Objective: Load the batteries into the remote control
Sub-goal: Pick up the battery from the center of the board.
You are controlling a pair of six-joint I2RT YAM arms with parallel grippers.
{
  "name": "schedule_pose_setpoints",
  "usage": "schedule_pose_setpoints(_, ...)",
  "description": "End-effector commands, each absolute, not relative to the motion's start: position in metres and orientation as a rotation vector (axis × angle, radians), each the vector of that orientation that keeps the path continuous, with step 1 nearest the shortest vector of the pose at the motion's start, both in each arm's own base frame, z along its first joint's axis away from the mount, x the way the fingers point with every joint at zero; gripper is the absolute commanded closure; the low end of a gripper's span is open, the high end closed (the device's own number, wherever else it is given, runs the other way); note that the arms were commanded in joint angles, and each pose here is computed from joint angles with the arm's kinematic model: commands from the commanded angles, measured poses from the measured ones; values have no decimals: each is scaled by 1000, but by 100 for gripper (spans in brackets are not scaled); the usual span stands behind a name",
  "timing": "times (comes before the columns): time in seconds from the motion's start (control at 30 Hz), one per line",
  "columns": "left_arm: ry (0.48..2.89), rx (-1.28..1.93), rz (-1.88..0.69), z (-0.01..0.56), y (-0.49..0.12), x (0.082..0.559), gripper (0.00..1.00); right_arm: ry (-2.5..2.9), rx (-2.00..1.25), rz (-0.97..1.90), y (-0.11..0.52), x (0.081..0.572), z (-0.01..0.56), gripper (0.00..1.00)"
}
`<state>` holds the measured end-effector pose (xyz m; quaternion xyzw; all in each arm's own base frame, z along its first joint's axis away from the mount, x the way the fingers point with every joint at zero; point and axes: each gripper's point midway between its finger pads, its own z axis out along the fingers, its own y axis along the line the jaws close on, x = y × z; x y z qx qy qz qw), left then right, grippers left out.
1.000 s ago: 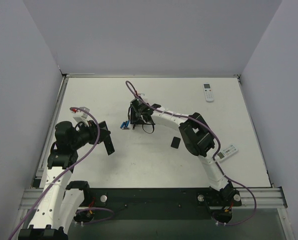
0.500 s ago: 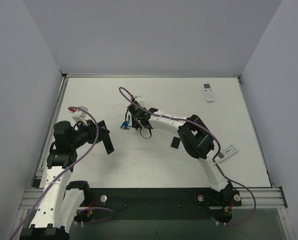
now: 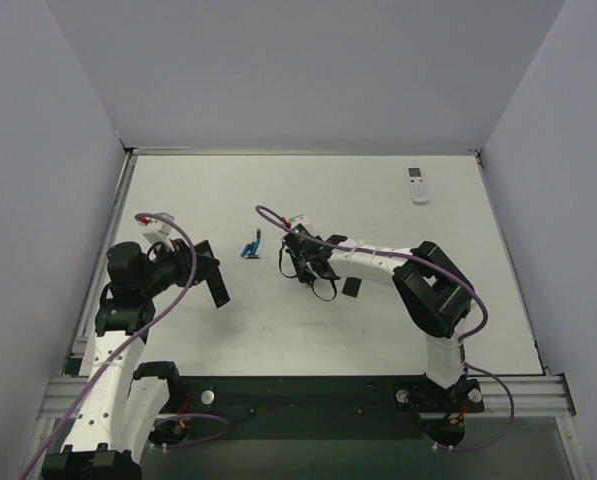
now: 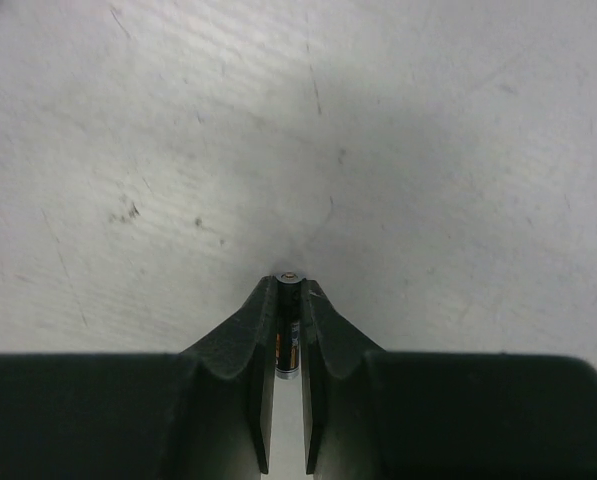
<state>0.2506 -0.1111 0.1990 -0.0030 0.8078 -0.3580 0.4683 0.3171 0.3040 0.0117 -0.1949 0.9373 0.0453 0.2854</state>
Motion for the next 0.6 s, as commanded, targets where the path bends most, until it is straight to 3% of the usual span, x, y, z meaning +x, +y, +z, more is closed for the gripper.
schedule_pose_setpoints(0.0, 1903, 9, -909, 214, -114, 258, 100, 2580, -615, 90, 273, 278, 5, 100)
schedule_pose_setpoints(0.2, 1809, -54, -1013, 219, -121, 258, 100, 2496, -580, 250, 275, 263, 34, 100)
schedule_pose_setpoints(0.57, 1619, -158, -1253, 230, -141, 242, 100, 2093, -514, 532, 289, 254, 153, 100)
